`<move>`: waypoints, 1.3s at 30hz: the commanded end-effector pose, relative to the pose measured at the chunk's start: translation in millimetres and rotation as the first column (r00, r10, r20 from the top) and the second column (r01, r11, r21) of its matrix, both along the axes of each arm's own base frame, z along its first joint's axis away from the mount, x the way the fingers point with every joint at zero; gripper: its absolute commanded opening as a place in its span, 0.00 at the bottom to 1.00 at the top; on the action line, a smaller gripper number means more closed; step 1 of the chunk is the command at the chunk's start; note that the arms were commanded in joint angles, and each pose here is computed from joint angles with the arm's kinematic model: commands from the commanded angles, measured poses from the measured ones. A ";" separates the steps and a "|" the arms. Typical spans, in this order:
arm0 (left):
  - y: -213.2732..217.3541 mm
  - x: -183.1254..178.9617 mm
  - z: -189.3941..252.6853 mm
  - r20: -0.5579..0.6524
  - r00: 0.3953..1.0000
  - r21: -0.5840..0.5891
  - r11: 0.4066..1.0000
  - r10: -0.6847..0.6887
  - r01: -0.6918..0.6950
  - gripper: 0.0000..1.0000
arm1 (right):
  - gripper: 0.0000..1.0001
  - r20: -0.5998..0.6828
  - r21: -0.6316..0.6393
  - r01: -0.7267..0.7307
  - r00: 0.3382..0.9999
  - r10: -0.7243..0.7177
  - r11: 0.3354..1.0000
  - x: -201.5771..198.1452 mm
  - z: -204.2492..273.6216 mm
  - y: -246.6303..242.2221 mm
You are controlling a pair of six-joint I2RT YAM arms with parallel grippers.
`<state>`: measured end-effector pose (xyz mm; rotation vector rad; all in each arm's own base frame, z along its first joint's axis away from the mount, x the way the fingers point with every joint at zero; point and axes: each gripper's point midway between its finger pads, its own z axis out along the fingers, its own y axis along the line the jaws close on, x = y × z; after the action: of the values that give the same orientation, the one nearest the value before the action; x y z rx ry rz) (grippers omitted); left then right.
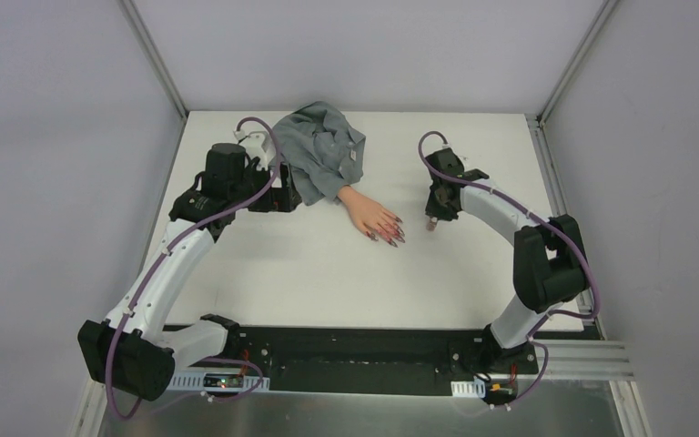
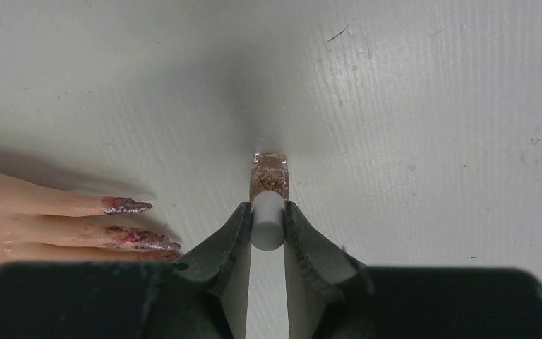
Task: Paint the nails
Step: Pick up the nail polish bottle from the center of the board.
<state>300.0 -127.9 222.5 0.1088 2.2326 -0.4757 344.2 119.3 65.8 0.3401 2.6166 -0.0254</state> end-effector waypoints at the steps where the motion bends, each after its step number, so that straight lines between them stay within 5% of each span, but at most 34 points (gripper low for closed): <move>1: -7.3 -0.9 10.2 0.044 0.998 -0.029 0.999 -0.041 0.043 0.99 | 0.00 0.052 -0.019 -0.015 0.999 0.016 1.000 1.5 19.9 -3.8; 12: -38.4 -11.4 12.6 0.058 0.976 -0.099 0.971 -0.212 0.216 0.99 | 0.00 0.105 0.119 -0.165 0.983 0.153 0.979 -27.9 56.4 21.3; 18: -69.7 -30.6 16.1 0.069 0.929 -0.147 0.917 -0.364 0.370 0.99 | 0.00 0.158 0.284 -0.394 0.918 0.362 0.874 -69.3 92.6 59.5; 22: -96.8 -55.4 27.1 0.111 0.863 -0.191 0.841 -0.493 0.506 0.99 | 0.00 0.226 0.414 -0.543 0.839 0.496 0.730 -106.8 126.1 86.4; 25: -114.6 -73.8 29.1 0.136 0.796 -0.216 0.766 -0.590 0.606 0.99 | 0.00 0.290 0.516 -0.648 0.748 0.597 0.560 -140.5 147.4 108.5; 33: -153.2 -130.5 33.4 0.143 0.569 -0.352 0.496 -0.810 0.794 0.99 | 0.00 0.502 0.607 -0.780 0.525 0.687 0.153 -205.1 201.4 145.5; 39: -166.4 -160.7 37.7 0.142 0.444 -0.430 0.348 -0.885 0.833 0.99 | 0.00 0.587 0.583 -0.812 0.434 0.684 0.015 -222.0 230.9 158.5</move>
<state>166.3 -284.9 244.4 0.9652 2.0363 -1.4356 140.2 266.3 251.3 -0.7000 2.2708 1.4625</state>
